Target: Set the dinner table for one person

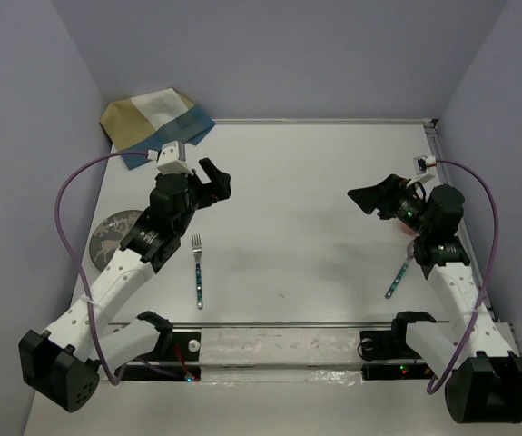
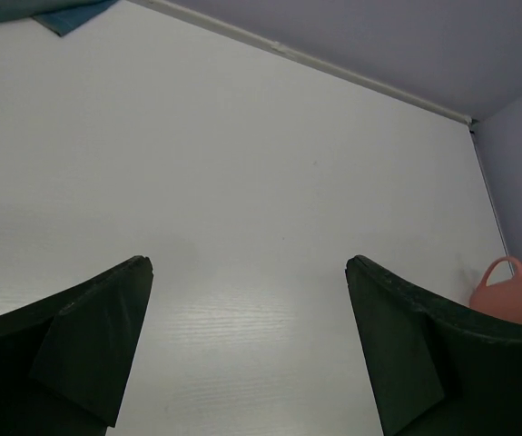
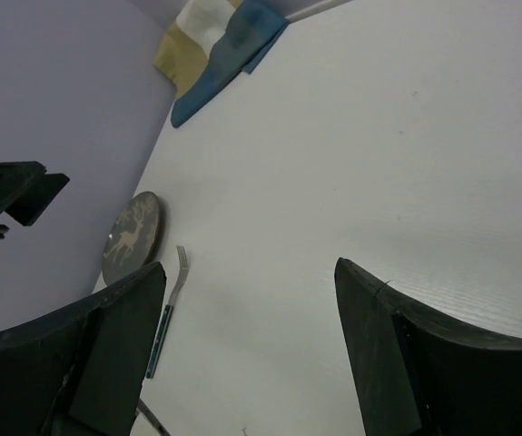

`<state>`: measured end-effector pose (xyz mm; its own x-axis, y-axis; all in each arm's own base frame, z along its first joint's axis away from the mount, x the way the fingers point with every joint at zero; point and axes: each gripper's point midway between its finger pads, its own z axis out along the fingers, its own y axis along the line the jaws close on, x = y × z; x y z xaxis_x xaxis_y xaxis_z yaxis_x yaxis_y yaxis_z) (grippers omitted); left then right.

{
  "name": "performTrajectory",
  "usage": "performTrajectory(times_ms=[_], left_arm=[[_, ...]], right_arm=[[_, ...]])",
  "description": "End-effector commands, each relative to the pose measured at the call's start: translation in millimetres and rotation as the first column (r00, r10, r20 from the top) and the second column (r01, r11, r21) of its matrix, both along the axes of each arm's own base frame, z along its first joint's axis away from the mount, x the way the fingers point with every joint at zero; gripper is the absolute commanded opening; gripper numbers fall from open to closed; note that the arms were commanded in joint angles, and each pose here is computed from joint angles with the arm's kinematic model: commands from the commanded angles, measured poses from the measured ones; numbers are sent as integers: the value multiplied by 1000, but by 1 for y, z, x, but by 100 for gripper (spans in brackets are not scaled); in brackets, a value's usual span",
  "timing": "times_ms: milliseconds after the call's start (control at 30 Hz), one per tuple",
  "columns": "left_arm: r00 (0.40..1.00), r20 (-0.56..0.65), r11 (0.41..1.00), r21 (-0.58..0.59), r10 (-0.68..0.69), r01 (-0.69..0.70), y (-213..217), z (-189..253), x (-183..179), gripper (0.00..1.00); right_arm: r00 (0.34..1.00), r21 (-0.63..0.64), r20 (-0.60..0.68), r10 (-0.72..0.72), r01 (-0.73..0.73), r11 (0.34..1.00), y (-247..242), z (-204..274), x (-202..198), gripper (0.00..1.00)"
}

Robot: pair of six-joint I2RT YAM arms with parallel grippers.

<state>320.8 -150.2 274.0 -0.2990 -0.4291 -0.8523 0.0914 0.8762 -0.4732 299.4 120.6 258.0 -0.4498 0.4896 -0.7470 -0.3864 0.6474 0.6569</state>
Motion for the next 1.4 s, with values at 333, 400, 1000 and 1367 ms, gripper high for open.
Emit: performTrajectory(times_ms=[333,400,1000,1367], left_arm=[[971,-71,950,-204,227,-237,60,-21,71,99],[941,-75,922,-191,329,-337,85,-23,80,83],[578,-241,609,79,780,-789,263,-106,178,67],[474,-369,546,116,799,-830,305,-170,226,66]], right_arm=[[997,-20,70,15,-14,1000,4,7,-1,81],[997,-22,70,16,-14,1000,4,7,-2,80],[999,-34,37,24,-22,999,6,-6,3,80],[999,-45,21,50,-49,998,14,-12,6,80]])
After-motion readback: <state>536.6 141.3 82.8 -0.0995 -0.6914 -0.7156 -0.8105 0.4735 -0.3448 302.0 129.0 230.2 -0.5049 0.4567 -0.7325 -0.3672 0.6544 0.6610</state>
